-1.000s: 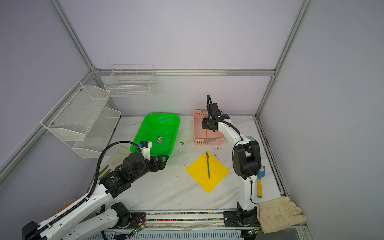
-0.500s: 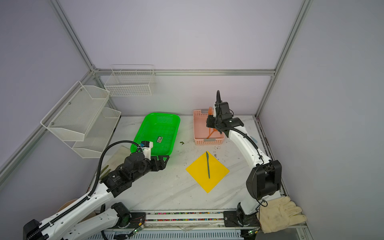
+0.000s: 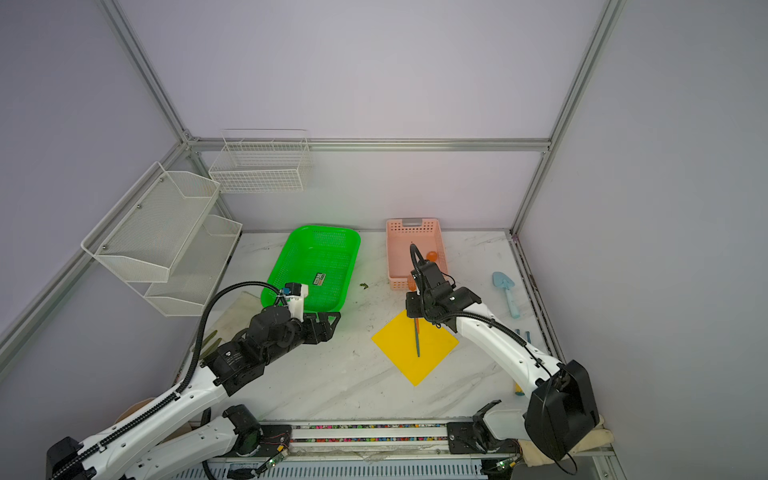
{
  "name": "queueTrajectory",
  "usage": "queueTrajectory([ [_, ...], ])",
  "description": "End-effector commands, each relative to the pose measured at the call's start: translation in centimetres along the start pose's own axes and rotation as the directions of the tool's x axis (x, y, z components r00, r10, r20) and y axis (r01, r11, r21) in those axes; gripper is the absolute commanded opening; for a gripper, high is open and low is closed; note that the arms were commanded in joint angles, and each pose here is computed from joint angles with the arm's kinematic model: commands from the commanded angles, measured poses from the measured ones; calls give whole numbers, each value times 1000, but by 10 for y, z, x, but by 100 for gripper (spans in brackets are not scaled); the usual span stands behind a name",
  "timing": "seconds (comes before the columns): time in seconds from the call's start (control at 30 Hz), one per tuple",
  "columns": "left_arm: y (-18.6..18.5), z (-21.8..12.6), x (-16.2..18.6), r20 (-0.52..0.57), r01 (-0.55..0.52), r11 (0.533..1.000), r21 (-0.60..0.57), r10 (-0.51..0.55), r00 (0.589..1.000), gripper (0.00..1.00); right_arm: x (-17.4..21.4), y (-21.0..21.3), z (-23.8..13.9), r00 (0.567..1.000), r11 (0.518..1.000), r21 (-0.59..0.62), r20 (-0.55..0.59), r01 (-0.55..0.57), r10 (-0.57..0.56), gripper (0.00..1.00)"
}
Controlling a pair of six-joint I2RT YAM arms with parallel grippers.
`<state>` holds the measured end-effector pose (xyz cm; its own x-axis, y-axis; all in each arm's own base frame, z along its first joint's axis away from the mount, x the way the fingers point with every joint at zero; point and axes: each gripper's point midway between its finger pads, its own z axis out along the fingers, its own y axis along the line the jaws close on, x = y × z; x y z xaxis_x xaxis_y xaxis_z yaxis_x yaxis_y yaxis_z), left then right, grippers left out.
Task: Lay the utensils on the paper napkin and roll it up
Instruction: 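Lift the orange fork out of the pink basket toward the yellow napkin, then lower the orange fork beside the teal knife and open the right gripper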
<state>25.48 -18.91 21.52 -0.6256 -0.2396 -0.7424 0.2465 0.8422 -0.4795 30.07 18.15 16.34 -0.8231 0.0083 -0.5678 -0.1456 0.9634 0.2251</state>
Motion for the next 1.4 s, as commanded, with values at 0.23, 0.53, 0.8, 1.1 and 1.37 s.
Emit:
queueTrajectory([
  [0.23,-5,3,5,17,-11,1000,12,11,1000,87,61,2,36,995,995,82,-74,-58,64,8],
  [0.53,-1,5,12,10,-13,1000,-2,13,1000,87,69,-6,68,994,982,185,-95,-31,50,8],
  [0.8,-1,5,12,13,-14,1000,-4,14,1000,86,62,-4,80,996,978,208,-78,-16,32,7],
  [1.1,0,5,12,17,-17,1000,-10,17,1000,86,64,-3,91,995,977,212,-97,7,14,7],
  [1.37,0,5,11,21,-18,1000,-12,19,1000,86,70,-4,102,992,974,224,-124,36,-9,7],
])
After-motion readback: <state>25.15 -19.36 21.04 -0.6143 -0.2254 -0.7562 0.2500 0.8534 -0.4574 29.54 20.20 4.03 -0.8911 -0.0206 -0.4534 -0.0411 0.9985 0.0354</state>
